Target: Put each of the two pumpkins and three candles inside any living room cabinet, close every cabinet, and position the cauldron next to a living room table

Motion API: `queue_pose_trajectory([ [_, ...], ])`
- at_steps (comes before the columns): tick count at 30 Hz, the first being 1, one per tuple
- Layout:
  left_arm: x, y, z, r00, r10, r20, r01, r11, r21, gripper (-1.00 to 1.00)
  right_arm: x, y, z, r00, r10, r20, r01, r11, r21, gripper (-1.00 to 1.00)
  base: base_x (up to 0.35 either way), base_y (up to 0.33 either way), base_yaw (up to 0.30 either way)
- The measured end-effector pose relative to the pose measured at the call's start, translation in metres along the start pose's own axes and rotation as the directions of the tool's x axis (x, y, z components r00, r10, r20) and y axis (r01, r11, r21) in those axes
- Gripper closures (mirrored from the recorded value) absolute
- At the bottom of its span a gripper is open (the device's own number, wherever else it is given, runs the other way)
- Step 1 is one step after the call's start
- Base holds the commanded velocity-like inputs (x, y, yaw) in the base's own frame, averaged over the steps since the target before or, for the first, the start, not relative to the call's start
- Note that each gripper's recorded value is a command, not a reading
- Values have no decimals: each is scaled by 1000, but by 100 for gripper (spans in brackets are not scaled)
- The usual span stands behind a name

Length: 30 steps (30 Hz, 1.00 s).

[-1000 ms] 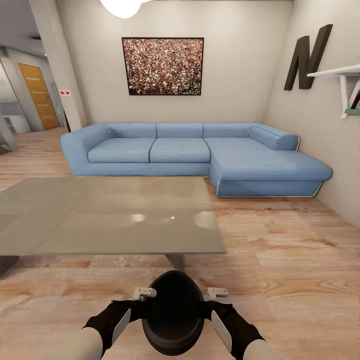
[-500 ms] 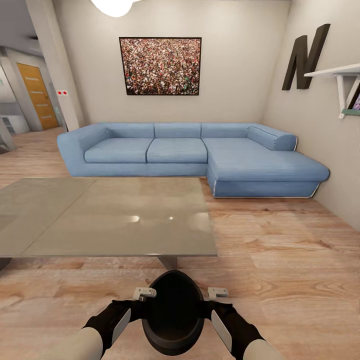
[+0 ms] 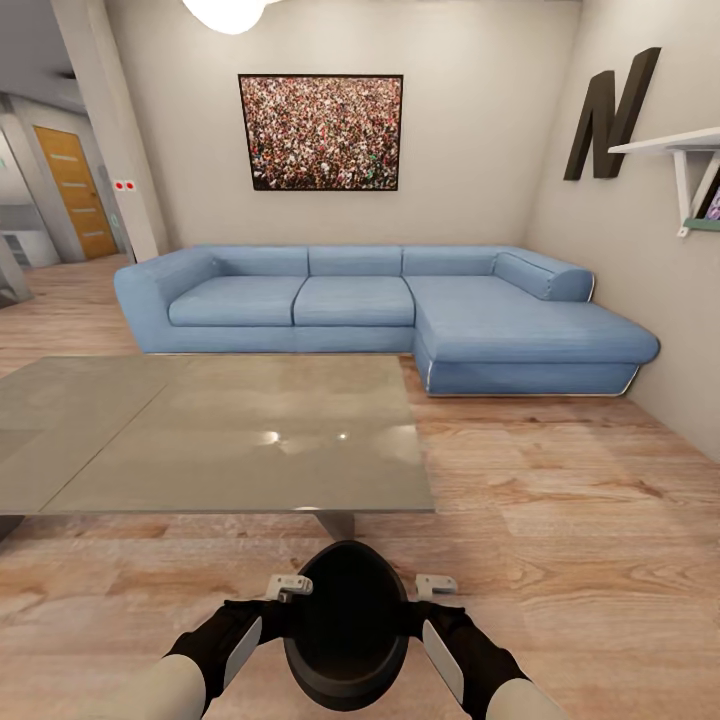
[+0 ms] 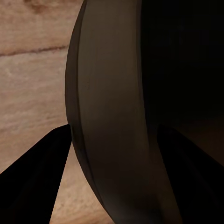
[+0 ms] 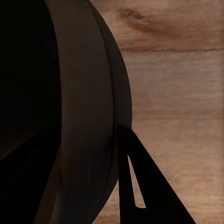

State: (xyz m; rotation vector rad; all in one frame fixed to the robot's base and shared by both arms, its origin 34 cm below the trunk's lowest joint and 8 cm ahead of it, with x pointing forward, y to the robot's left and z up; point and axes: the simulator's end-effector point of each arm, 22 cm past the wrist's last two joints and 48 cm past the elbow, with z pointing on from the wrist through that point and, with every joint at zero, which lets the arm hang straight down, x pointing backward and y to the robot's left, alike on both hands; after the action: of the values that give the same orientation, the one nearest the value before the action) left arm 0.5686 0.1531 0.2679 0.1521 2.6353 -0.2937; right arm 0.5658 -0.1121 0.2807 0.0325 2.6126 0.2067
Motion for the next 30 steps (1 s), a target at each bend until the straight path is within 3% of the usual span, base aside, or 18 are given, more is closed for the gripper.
queue_pose_trajectory([
  [30, 19, 3, 13, 999, -5, -41, 5, 1000, 1, 100, 20, -3, 14, 999, 9, -40, -9, 1000, -1, 100, 0, 0, 0],
])
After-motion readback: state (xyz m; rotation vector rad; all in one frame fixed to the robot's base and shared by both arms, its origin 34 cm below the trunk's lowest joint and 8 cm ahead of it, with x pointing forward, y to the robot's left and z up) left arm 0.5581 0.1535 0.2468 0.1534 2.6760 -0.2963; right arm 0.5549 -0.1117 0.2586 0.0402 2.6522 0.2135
